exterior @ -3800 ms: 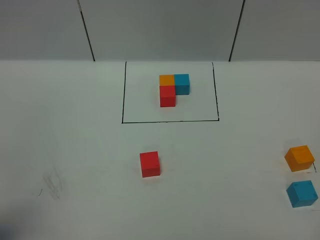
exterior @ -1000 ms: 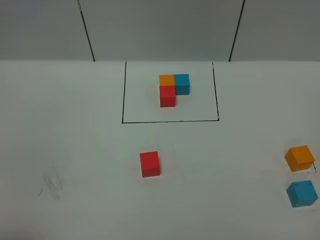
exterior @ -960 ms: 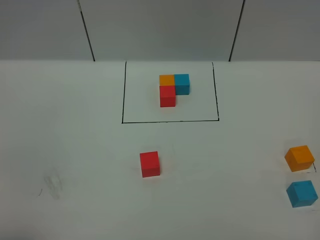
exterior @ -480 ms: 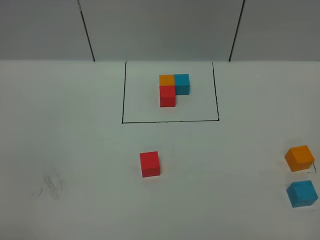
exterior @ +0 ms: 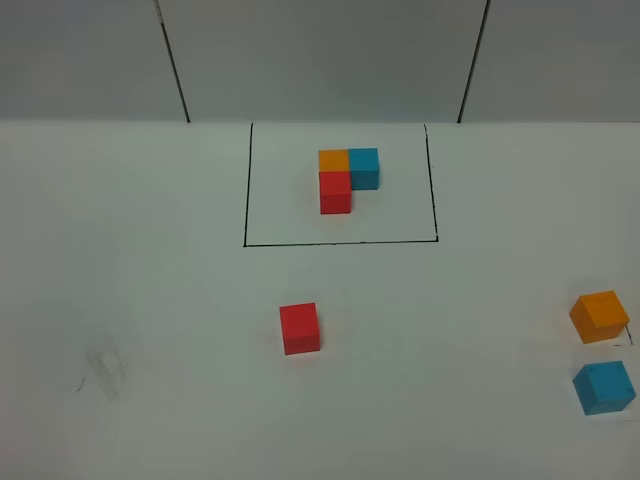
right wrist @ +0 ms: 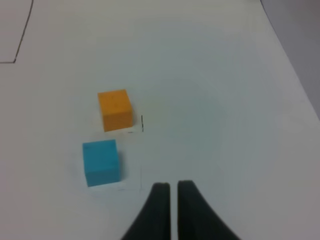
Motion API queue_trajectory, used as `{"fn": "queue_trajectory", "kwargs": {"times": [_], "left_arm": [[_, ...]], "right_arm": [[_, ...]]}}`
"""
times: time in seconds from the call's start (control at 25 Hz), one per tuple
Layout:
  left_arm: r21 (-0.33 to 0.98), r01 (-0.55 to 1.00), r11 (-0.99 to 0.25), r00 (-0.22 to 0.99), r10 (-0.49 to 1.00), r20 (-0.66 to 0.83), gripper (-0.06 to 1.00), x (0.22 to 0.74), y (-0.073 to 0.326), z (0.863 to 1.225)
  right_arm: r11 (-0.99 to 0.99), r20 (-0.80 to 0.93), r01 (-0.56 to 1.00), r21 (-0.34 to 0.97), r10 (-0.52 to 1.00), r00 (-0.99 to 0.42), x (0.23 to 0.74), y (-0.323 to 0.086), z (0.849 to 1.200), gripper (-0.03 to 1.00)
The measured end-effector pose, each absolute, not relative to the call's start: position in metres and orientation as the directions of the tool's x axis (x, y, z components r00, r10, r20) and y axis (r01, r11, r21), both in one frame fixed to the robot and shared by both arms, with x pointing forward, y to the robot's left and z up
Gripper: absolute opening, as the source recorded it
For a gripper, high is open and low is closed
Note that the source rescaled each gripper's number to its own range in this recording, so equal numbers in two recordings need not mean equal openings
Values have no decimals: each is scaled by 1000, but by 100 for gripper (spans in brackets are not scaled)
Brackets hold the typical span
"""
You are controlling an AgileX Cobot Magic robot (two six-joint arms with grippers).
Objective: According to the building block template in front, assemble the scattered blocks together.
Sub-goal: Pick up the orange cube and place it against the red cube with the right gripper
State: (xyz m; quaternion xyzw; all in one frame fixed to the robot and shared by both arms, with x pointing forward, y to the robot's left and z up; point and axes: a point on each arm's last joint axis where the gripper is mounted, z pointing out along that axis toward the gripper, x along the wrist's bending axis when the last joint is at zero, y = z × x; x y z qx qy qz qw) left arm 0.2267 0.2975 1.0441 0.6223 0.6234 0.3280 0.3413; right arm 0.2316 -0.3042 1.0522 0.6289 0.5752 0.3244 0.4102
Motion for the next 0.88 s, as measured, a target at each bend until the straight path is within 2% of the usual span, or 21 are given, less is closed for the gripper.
{"fn": "queue_trajectory", "kwargs": {"times": [0.88], "left_arm": [[834,552,10,8,1000,-17,0,227,298,1044]], "right_arm": [[-2,-64,457,889,990,128,232,-304,1052,1]]}}
